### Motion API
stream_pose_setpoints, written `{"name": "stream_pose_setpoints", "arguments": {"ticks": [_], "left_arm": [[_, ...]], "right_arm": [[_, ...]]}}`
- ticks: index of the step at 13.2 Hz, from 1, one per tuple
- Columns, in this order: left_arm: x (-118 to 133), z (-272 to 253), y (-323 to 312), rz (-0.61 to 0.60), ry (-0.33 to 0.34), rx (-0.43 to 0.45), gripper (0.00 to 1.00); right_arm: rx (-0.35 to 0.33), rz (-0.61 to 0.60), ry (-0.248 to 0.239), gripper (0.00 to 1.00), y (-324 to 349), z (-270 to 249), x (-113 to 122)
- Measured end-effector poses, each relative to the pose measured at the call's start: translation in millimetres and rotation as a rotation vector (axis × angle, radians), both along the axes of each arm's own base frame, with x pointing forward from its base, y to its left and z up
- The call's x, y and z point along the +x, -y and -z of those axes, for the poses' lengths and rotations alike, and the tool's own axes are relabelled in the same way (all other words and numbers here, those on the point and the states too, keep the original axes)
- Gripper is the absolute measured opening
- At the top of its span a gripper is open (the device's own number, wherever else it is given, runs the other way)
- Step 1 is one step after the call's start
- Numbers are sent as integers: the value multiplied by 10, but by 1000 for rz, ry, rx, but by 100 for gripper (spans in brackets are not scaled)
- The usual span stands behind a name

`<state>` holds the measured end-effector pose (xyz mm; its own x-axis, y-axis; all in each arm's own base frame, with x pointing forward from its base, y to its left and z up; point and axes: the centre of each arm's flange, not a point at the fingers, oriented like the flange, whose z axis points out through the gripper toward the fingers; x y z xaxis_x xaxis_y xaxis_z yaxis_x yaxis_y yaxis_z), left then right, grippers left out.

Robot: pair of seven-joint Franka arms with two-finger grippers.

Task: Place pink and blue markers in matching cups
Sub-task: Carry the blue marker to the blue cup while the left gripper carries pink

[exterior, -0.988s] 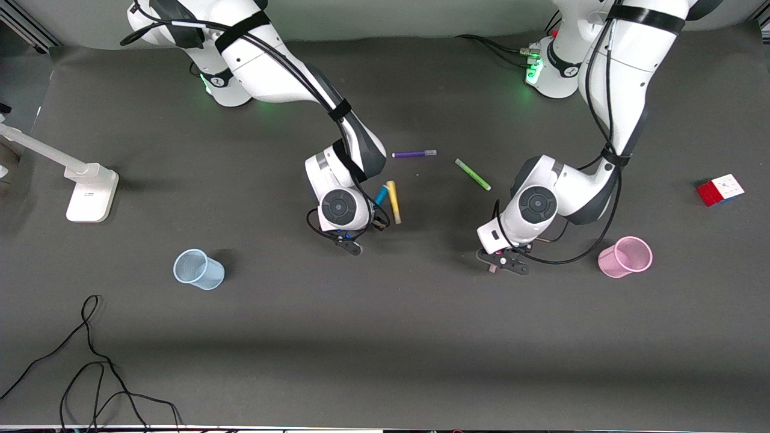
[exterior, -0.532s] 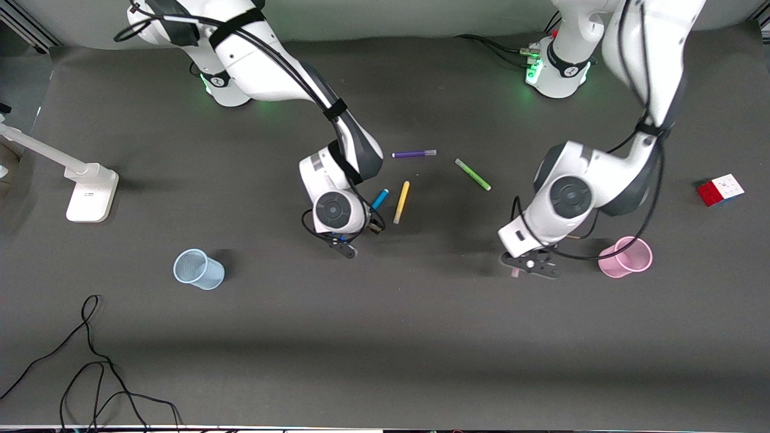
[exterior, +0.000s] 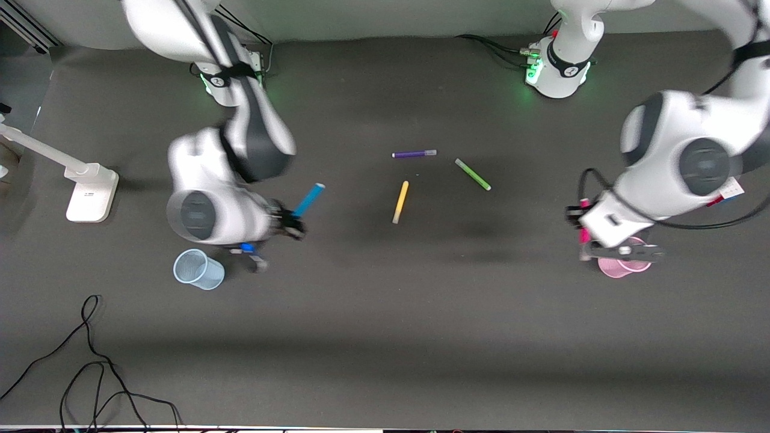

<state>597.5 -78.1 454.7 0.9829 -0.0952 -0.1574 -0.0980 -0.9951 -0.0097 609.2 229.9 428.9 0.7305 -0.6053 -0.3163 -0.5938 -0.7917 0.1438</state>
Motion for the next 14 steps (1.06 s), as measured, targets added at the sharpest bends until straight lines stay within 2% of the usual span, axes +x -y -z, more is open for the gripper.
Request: {"name": "stream_pose_setpoints", "arguments": {"ticks": [3,6,10,12,14], "left_arm": [[-50,-266,-851,-21,-35,-19,18],[-110,-323,-1394,-68,-41,-27,18],[-110,-237,-1421,-71,-73,-33,18],[-71,-135,-1449,-77,-162,-36,18],[74,2,-1530,-96,-265,-36,18]], "right_arm": [[-5,-107,11,17,926,-699,-18],[-32,-184,31,17,1503,-822,-11],[-90,-193,109,17,1996,-345,211],[-128,-189,147,17,2091,37,295],[-182,-191,169,17,2143,404,398]]}}
